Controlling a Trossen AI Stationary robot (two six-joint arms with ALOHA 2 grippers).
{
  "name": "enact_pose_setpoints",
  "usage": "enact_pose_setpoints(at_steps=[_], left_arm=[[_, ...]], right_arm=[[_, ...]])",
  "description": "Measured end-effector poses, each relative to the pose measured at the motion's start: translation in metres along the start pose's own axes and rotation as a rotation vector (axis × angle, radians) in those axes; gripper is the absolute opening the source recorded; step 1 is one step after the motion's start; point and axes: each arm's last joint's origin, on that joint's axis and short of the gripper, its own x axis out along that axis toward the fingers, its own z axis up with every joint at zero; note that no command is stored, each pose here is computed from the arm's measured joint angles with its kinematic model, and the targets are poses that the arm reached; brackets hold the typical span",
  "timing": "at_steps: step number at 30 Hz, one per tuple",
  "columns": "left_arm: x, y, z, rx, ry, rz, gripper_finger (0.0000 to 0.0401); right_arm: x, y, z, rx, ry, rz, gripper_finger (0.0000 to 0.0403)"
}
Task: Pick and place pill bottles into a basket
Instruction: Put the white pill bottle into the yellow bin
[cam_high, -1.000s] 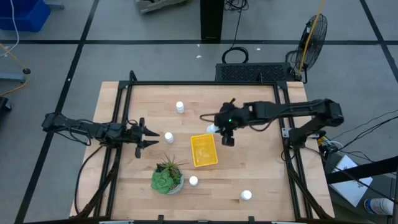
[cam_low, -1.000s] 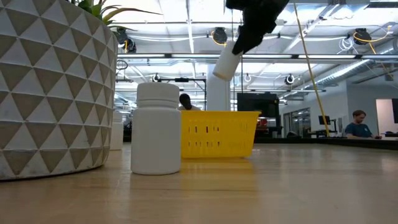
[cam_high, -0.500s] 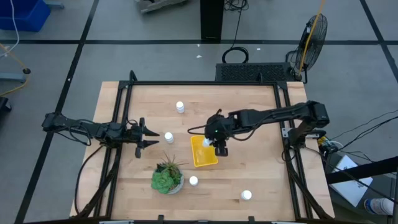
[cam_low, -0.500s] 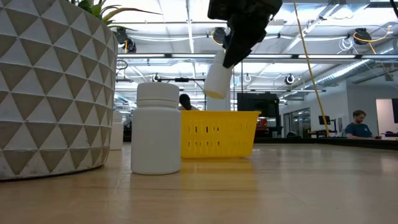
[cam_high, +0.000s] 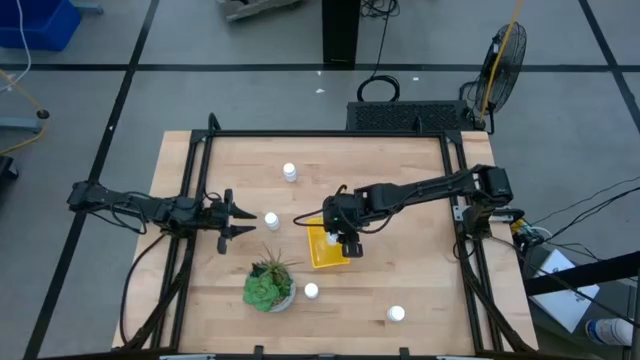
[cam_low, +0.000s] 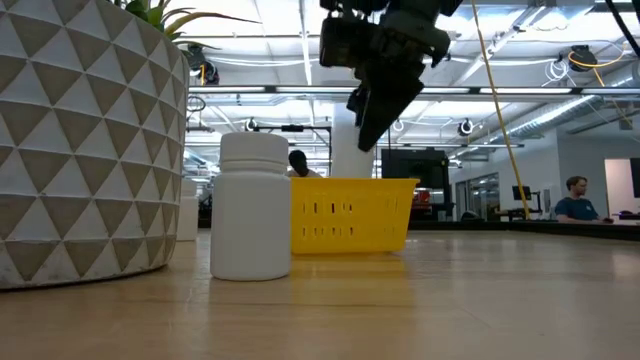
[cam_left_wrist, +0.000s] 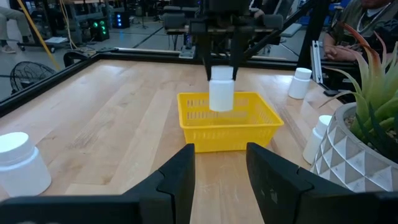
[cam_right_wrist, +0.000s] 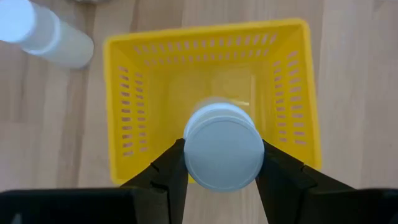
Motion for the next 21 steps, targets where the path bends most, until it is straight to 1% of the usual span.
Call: enact_pose_setpoints(at_steps=[4,14,21], left_arm=[[0.000,0.000,0.000,0.000,0.000,0.001,0.0149],[0.000,0.000,0.000,-0.001,0.000,0.001,0.0149],[0.000,0.000,0.000,-0.001,0.000,0.001,0.0149]], right_arm=[[0.005,-0.008,0.000,-0.005,0.011,-0.008,0.0139],[0.003,-0.031,0.000,0.010,-0.005,-0.036,0.0139],[0.002,-0.037,-0.001,0.016,-0.001,-0.040,0.0139]])
